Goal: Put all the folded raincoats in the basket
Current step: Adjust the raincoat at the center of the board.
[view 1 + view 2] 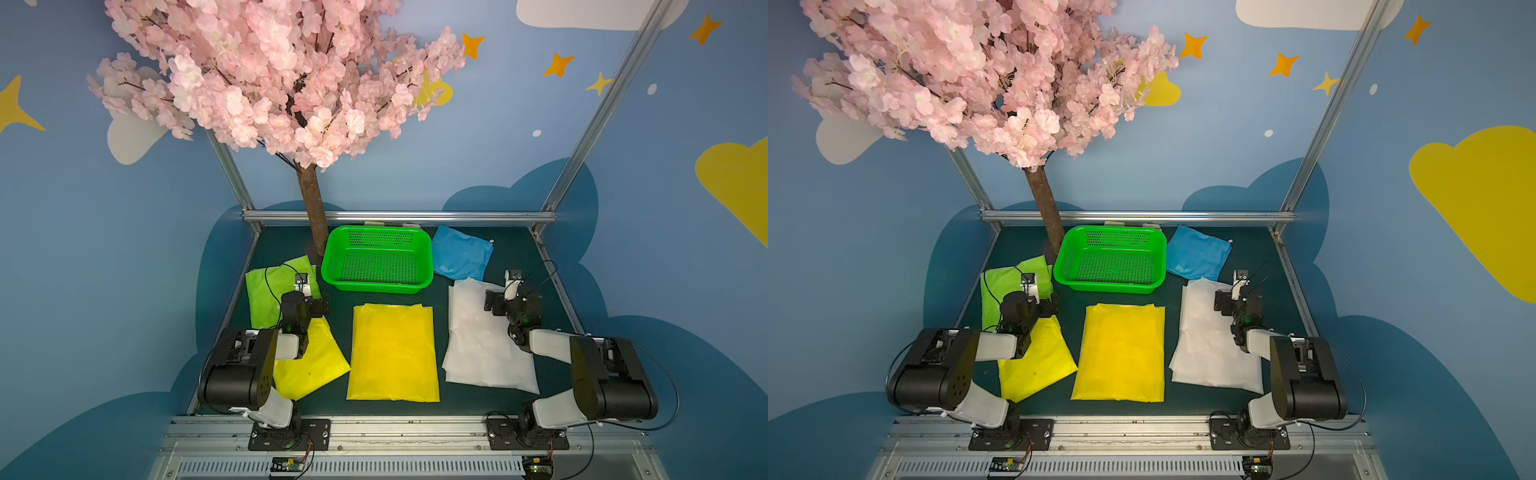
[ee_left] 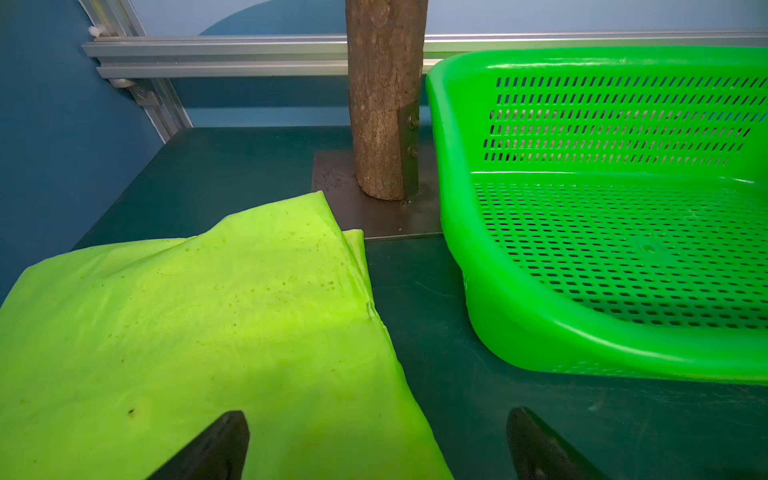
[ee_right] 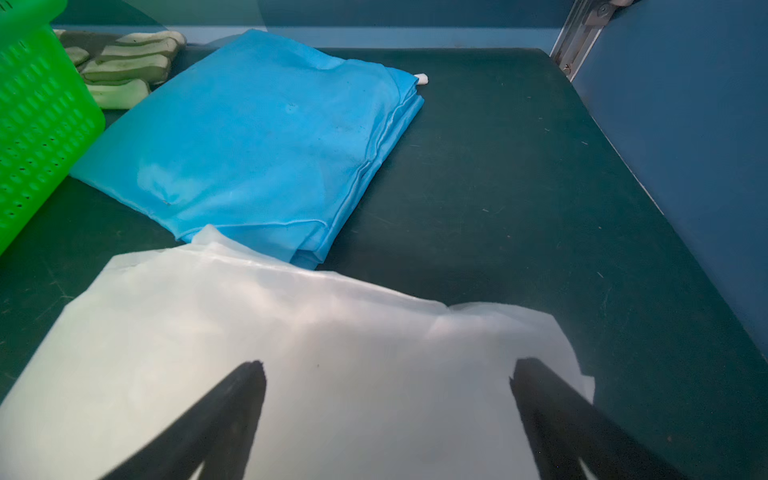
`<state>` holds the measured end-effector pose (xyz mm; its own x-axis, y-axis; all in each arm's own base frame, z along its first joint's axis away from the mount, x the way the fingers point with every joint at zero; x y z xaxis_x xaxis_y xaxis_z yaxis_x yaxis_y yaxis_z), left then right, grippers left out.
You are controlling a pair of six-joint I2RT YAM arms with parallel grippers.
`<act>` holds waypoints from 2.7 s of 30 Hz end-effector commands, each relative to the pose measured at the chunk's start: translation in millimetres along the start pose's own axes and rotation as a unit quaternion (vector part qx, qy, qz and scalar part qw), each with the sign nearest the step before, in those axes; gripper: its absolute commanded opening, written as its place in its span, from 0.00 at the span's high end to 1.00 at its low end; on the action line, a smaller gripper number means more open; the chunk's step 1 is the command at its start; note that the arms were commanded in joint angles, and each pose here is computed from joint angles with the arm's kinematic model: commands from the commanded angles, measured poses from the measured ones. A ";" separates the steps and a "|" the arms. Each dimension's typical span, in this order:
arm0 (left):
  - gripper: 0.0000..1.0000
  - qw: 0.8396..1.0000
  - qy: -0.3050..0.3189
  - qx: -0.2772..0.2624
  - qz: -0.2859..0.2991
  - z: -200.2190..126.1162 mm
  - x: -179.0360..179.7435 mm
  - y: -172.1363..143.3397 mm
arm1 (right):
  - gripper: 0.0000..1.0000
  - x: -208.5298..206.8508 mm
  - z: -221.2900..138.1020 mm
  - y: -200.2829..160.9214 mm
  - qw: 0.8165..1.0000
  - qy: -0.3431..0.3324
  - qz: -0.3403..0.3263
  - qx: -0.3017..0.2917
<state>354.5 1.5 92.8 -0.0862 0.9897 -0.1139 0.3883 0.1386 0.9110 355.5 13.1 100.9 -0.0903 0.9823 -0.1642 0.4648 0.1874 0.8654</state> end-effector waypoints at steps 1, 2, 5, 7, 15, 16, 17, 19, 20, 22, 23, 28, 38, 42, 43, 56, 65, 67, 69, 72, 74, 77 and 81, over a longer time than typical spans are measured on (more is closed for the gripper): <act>0.00 1.000 -0.006 -0.005 -0.002 -0.6 -1.7 5.1 | 0.02 0.8 -0.2 5.0 1.000 0.004 -0.001 -0.006; 0.00 1.000 -0.006 -0.005 -0.002 -0.7 -1.8 5.4 | 0.02 1.1 -0.4 4.6 1.000 0.004 -0.001 -0.005; 0.00 1.000 -0.006 -0.004 -0.002 -0.6 -1.4 4.9 | 0.02 0.9 -0.2 4.9 1.000 0.004 -0.001 -0.005; 0.00 1.000 -0.006 -0.005 -0.002 -0.5 -1.3 5.0 | 0.02 1.0 -0.2 4.6 1.000 0.004 -0.001 -0.005; 0.00 1.000 -0.006 -0.004 -0.002 -0.6 -1.6 4.8 | 0.02 1.0 -0.3 5.1 1.000 0.004 -0.001 -0.006; 0.00 1.000 -0.006 -0.006 -0.001 -0.7 -1.8 5.6 | 0.02 0.9 -0.1 4.8 1.000 0.004 -0.001 -0.005; 0.00 1.000 -0.007 -0.005 -0.002 -0.6 -1.9 5.3 | 0.02 0.9 -0.2 5.0 1.000 0.004 -0.001 -0.005; 0.00 1.000 -0.006 -0.005 -0.002 -0.7 -1.3 5.4 | 0.02 1.1 -0.3 5.1 1.000 0.004 -0.001 -0.006; 0.00 1.000 -0.005 -0.005 -0.002 -0.6 -1.1 5.1 | 0.02 1.2 -0.3 5.1 1.000 0.004 -0.001 -0.006; 0.00 1.000 -0.006 -0.004 -0.002 -0.7 -1.4 5.1 | 0.02 0.9 -0.2 4.8 1.000 0.004 -0.001 -0.005; 0.00 1.000 -0.006 -0.004 -0.002 -0.5 -1.3 4.8 | 0.02 1.2 0.1 4.2 1.000 0.005 -0.001 -0.004; 0.00 1.000 0.004 -0.019 -0.001 -5.2 0.6 9.9 | 0.02 -1.9 -1.5 7.5 1.000 -0.010 -0.002 -0.006; 0.00 0.951 0.134 0.017 -0.277 -89.0 10.4 65.5 | 0.02 -18.4 -88.9 82.9 0.989 -0.033 0.140 -0.019; 0.00 0.926 -0.032 0.116 -0.358 -102.2 -30.7 55.6 | 0.02 21.3 -108.5 85.3 0.977 0.122 0.173 -0.004; 0.01 0.913 -0.074 0.153 -0.371 -107.9 -44.5 50.8 | 0.02 31.3 -115.2 83.8 0.971 0.153 0.183 0.018; 0.07 0.846 -0.202 0.438 -0.228 -201.7 -164.6 -54.2 | 0.16 165.6 -147.5 24.7 0.869 0.365 0.084 0.325; 0.12 0.846 -0.171 0.478 -0.165 -213.5 -184.6 -90.4 | 0.24 205.4 -96.7 8.3 0.850 0.345 0.063 0.392; 0.13 0.844 -0.166 0.485 -0.156 -215.2 -187.3 -94.2 | 0.24 206.0 -83.3 4.4 0.853 0.327 0.070 0.401; 0.13 0.844 -0.166 0.488 -0.150 -216.9 -189.1 -96.6 | 0.25 208.7 -74.2 3.1 0.855 0.321 0.073 0.400; 0.14 0.845 -0.159 0.488 -0.149 -217.9 -186.1 -99.2 | 0.25 211.1 -59.7 2.3 0.863 0.309 0.075 0.394; 0.14 0.847 -0.154 0.486 -0.152 -218.6 -182.1 -100.2 | 0.26 211.7 -50.1 1.2 0.866 0.298 0.076 0.395; 0.14 0.851 -0.153 0.478 -0.157 -220.3 -176.3 -100.2 | 0.26 215.2 -37.1 4.3 0.873 0.299 0.081 0.376; 0.13 0.854 -0.147 0.472 -0.162 -221.9 -168.9 -101.6 | 0.29 219.0 -22.4 8.2 0.877 0.305 0.096 0.359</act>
<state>129.5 -196.8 113.7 -0.1264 0.8247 -0.5513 0.9707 0.2173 0.1025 298.3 222.6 77.2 -0.2953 0.8614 0.4132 0.9500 0.2188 0.2229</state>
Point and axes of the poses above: each gripper's point midway between its finger pads, its own z axis out along the fingers, its own x axis along the line the jaws close on, y = z × x, the point moved 4 cm from there along -z, back along the fingers, and after that the axes turned 8 degrees about -z, right-handed, at the moved point
